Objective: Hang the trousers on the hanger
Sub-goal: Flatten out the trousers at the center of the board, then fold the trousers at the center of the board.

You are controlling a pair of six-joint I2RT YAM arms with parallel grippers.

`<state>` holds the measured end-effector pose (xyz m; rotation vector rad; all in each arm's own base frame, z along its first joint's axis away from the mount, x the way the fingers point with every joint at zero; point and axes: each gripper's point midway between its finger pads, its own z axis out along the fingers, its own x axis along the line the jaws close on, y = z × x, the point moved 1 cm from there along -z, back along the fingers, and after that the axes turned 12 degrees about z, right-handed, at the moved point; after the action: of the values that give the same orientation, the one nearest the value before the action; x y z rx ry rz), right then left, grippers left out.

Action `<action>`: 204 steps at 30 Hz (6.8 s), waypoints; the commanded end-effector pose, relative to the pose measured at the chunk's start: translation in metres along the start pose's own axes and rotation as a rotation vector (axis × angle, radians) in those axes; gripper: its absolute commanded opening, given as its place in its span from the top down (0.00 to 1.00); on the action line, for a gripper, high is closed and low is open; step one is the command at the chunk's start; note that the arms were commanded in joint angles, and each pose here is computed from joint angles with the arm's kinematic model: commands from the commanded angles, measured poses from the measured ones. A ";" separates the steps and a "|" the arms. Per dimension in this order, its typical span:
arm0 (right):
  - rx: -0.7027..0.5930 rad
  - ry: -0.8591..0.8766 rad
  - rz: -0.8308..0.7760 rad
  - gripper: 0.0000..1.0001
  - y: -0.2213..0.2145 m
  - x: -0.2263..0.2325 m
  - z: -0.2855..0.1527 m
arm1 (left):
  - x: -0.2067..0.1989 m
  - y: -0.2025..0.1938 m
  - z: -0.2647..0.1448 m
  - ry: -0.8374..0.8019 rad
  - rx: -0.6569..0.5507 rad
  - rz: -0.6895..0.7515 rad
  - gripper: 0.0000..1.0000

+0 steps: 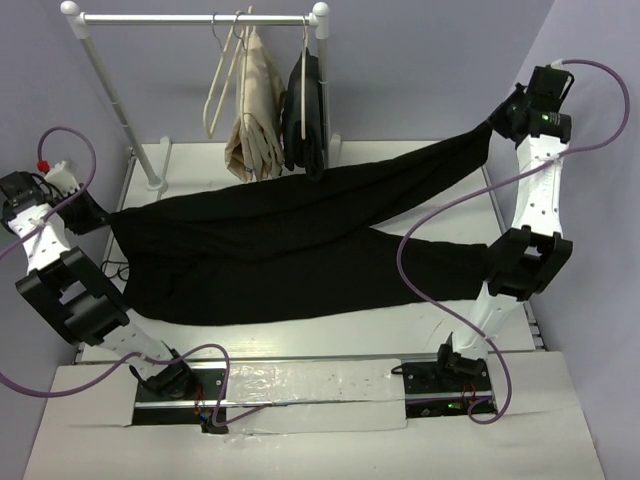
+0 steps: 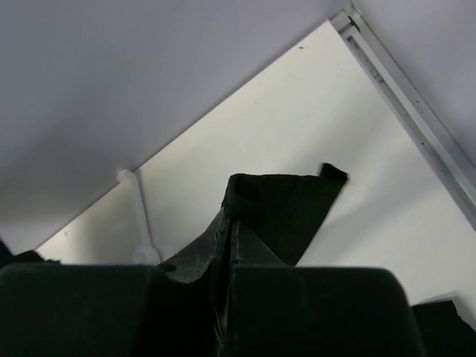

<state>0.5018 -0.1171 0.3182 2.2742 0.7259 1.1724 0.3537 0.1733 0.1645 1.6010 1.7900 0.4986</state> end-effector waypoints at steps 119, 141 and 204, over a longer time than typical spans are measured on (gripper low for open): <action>0.146 -0.368 0.122 0.28 -0.207 -0.185 -0.087 | 0.045 -0.048 -0.069 0.211 0.263 0.092 1.00; 0.520 -0.058 -0.133 0.28 -0.353 -0.063 -0.080 | -0.156 0.032 -0.124 -0.266 0.002 0.510 1.00; 0.864 0.185 -0.201 0.14 -0.530 0.091 -0.211 | -0.232 -0.069 -0.008 -0.244 0.017 0.806 0.15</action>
<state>0.2486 0.3555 0.1583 2.5701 1.7880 1.1726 0.2727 -0.0609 0.1584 2.2920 1.0115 0.4966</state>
